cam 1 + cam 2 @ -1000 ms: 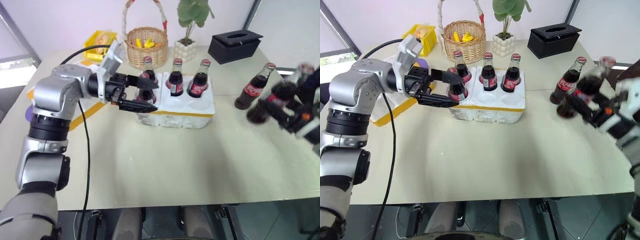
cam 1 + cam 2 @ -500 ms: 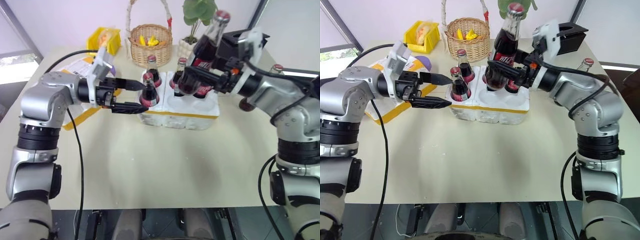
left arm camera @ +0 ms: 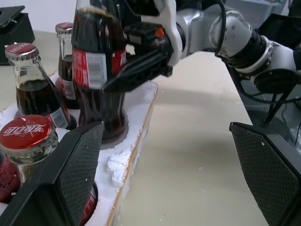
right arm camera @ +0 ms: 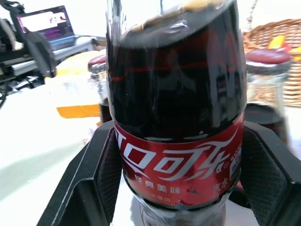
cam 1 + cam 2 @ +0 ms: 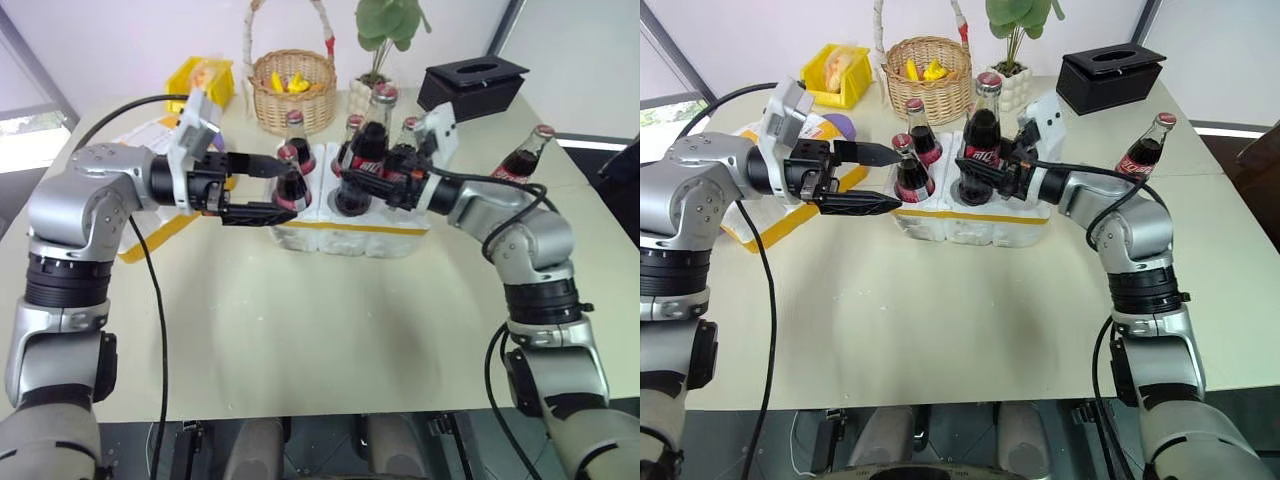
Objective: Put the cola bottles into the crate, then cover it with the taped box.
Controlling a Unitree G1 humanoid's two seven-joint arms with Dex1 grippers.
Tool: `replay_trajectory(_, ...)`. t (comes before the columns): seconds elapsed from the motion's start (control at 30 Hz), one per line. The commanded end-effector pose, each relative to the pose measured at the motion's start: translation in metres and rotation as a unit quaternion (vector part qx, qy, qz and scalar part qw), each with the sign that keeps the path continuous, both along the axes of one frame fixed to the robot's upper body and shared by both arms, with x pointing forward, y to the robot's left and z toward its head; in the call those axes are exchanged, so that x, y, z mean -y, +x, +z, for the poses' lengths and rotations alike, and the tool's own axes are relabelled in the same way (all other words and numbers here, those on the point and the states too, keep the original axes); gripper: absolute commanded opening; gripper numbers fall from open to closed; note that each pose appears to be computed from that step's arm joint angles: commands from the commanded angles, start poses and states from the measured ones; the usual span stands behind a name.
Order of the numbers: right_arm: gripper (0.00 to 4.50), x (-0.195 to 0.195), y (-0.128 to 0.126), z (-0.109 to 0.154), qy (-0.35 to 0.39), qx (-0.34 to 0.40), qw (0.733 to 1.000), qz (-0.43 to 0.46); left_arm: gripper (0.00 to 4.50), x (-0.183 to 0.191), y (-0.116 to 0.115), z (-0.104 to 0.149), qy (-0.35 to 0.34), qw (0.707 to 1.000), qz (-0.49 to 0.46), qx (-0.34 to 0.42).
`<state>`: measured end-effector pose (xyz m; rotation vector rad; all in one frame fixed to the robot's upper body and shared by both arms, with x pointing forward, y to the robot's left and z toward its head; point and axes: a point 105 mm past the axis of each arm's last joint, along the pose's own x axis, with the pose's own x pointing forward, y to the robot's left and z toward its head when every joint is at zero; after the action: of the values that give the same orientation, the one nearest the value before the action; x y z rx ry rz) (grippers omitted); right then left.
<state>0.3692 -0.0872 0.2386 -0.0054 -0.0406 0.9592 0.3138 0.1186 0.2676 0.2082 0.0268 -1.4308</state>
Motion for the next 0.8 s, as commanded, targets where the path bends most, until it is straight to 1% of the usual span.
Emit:
replay_trajectory(0.03,2.78,0.001,-0.001,0.018,0.017,0.043,0.999,-0.001,4.50,-0.001,-0.004,0.012,-0.008,1.000,-0.002,0.024)
replay_trajectory(0.23,2.78,0.001,0.004,-0.012,-0.013,0.009,1.000,-0.009,4.50,0.002,-0.003,0.013,-0.009,1.000,-0.005,0.025)
replay_trajectory(0.27,3.83,0.001,0.003,-0.016,-0.015,0.003,1.000,-0.008,4.50,0.002,-0.003,0.013,-0.010,1.000,-0.006,0.025)
replay_trajectory(0.3,4.21,0.001,0.003,-0.018,-0.014,-0.002,1.000,-0.008,4.50,0.003,-0.004,0.014,-0.010,1.000,-0.007,0.026)
replay_trajectory(0.33,4.47,0.001,0.002,-0.020,-0.013,-0.005,1.000,-0.006,4.50,0.003,-0.004,0.014,-0.010,1.000,-0.008,0.027)
replay_trajectory(0.5,4.47,0.001,-0.003,-0.023,-0.009,-0.007,1.000,-0.005,4.50,0.003,-0.003,0.015,-0.010,1.000,-0.010,0.028)
replay_trajectory(0.63,4.47,0.013,-0.006,-0.022,-0.013,0.002,0.999,-0.032,4.50,0.006,-0.002,0.016,-0.011,0.999,-0.015,0.027)
replay_trajectory(0.8,4.47,0.045,-0.030,-0.010,-0.004,0.012,0.998,-0.061,4.50,0.009,0.000,0.015,-0.013,0.999,-0.023,0.024)
